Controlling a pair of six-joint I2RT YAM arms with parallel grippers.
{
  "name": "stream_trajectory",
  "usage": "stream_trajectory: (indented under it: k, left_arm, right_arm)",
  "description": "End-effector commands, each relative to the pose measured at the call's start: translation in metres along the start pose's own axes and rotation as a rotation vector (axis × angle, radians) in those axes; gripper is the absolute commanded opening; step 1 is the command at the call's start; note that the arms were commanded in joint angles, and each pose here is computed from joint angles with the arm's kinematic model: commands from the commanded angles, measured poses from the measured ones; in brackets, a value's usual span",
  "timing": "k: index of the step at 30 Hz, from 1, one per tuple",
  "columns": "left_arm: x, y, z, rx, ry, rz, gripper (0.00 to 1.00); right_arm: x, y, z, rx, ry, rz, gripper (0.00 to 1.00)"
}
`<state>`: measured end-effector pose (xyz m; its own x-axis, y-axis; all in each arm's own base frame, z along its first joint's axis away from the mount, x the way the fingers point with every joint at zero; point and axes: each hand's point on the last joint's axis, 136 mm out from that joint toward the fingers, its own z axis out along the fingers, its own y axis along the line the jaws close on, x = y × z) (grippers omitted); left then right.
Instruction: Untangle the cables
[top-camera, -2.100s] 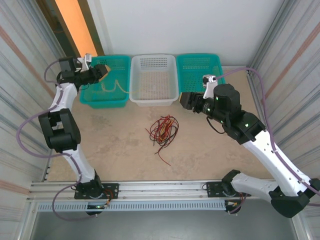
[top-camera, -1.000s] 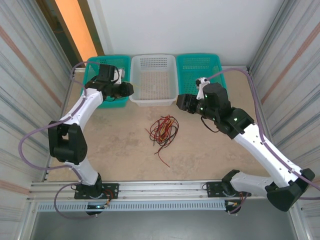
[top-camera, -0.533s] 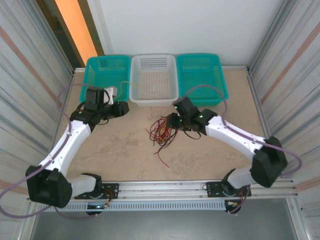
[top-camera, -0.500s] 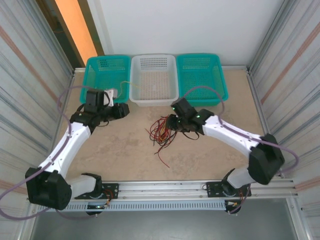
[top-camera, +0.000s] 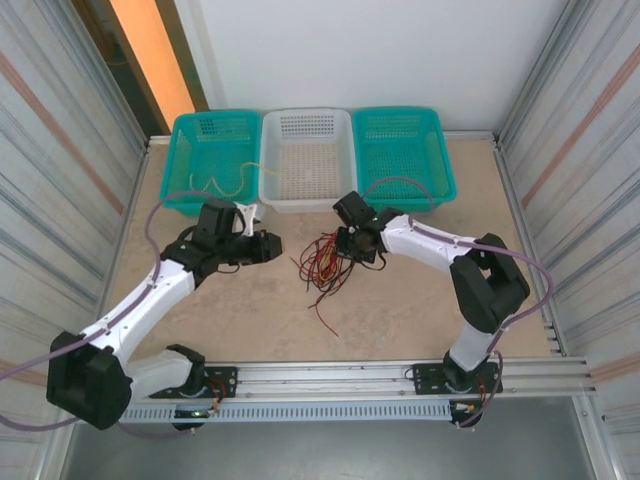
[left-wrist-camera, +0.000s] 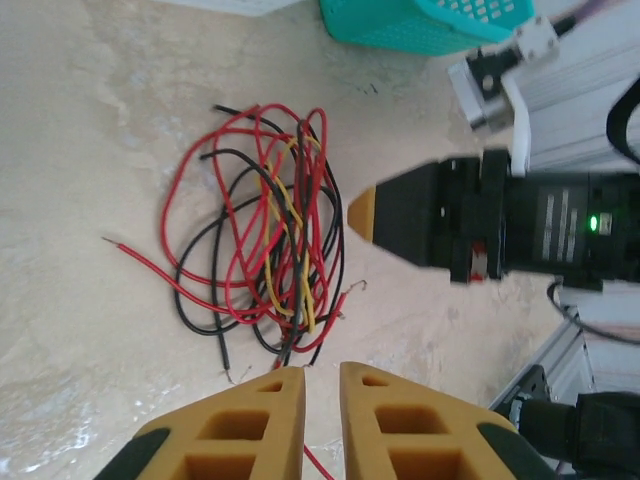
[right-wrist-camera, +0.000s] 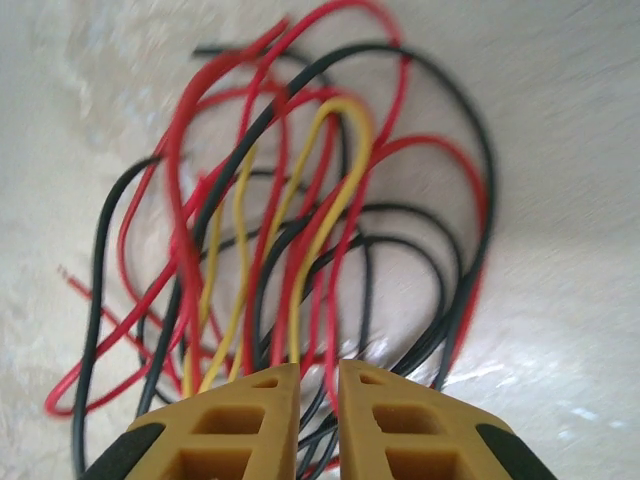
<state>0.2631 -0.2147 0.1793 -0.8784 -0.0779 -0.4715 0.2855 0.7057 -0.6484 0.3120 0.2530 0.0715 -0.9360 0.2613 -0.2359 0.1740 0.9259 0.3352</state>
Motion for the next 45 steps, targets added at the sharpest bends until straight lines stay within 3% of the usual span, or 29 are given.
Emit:
stream_trajectory:
  k: [1, 7, 18, 23, 28, 34, 38, 45]
  left_arm:
    - [0.003, -0.023, 0.012, 0.061, 0.035, 0.050, 0.21]
    - [0.010, -0.033, 0.026, 0.023, 0.078, 0.120, 0.35]
    - [0.009, -0.030, 0.034, -0.006, 0.102, 0.123, 0.45]
    - [0.009, -0.031, 0.034, -0.006, 0.105, 0.130, 0.50]
    - [0.012, -0.024, 0.041, -0.025, 0.120, 0.133, 0.57]
    - [0.016, -0.033, 0.052, -0.005, 0.121, 0.165, 0.62]
    - [0.014, -0.033, 0.064, -0.001, 0.121, 0.159, 0.66]
    - [0.008, -0.018, 0.067, -0.077, 0.096, 0.153, 0.64]
  right_arm:
    - [-0.017, -0.003, 0.003, -0.001, -0.012, 0.059, 0.16]
    - [-0.028, 0.001, 0.013, -0.052, -0.020, 0.075, 0.19]
    - [-0.033, 0.004, 0.039, -0.118, 0.017, 0.099, 0.16]
    - [-0.033, 0.004, 0.037, -0.128, 0.013, 0.088, 0.03]
    - [-0.029, 0.014, 0.009, -0.174, -0.033, 0.032, 0.00]
    - [-0.017, 0.046, -0.051, -0.195, -0.178, -0.163, 0.00]
    - [-0.017, 0.062, -0.084, -0.230, -0.255, -0.203, 0.00]
    - [-0.027, 0.081, -0.133, -0.349, -0.359, -0.211, 0.00]
